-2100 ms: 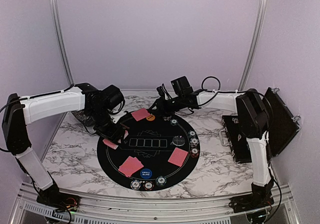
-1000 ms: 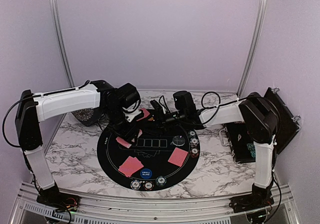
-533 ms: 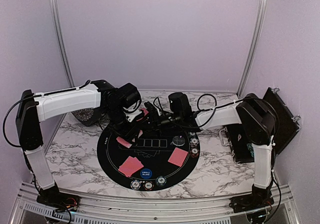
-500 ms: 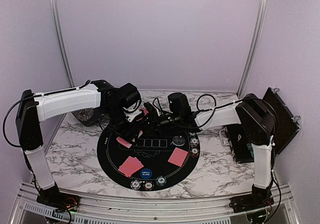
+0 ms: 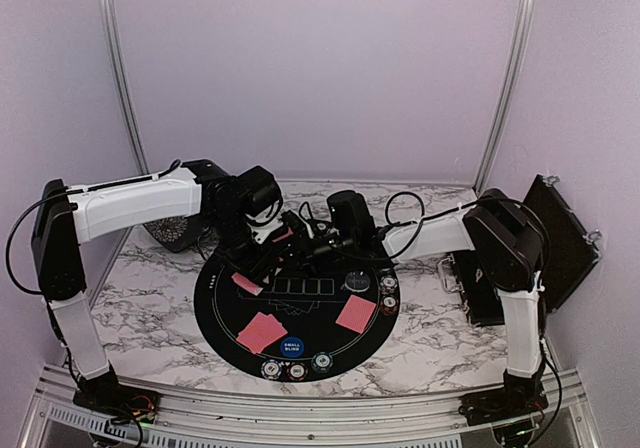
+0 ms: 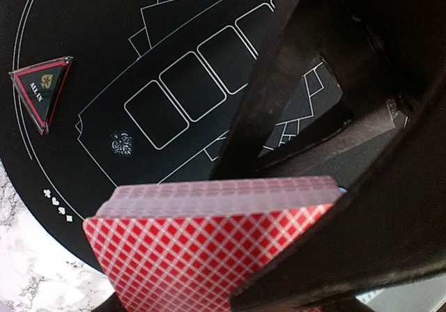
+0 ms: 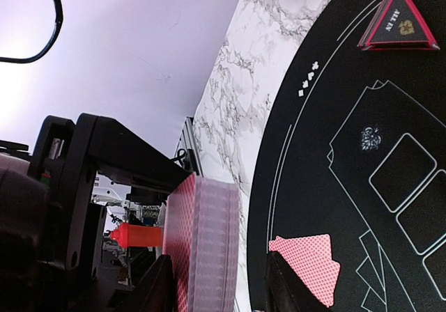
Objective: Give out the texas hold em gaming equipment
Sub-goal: Distribute the poker card.
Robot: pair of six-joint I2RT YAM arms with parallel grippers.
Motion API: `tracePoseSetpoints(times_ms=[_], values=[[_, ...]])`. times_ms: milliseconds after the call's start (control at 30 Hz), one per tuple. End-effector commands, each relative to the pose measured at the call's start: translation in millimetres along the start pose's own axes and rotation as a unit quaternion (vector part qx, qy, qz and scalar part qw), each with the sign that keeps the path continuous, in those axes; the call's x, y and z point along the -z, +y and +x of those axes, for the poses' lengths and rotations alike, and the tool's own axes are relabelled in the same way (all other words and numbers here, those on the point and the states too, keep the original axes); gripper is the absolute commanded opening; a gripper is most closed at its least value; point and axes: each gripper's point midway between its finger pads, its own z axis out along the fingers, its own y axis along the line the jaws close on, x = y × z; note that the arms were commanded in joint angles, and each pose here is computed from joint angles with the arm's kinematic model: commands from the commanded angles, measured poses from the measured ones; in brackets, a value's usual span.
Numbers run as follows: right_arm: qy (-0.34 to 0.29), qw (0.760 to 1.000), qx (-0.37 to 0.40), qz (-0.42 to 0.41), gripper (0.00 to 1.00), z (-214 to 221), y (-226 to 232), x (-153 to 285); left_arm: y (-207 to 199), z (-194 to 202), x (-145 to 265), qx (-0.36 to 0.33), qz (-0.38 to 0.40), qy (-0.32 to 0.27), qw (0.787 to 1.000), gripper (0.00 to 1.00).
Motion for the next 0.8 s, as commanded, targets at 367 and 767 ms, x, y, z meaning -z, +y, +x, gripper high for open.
tracePoseSetpoints(times_ms=[367, 767], values=[[-0.041, 0.998, 0.006, 0.04, 0.41, -19.1, -10.5, 15.6, -1.3, 3.1, 12.8, -0.007, 0.0, -0.005, 1.0, 0.57], [-0.054, 0.998, 0.008, 0.036, 0.41, -24.1, -5.6, 25.4, -0.3, 5.5, 11.2, -0.006, -0.001, -0.001, 1.0, 0.57]])
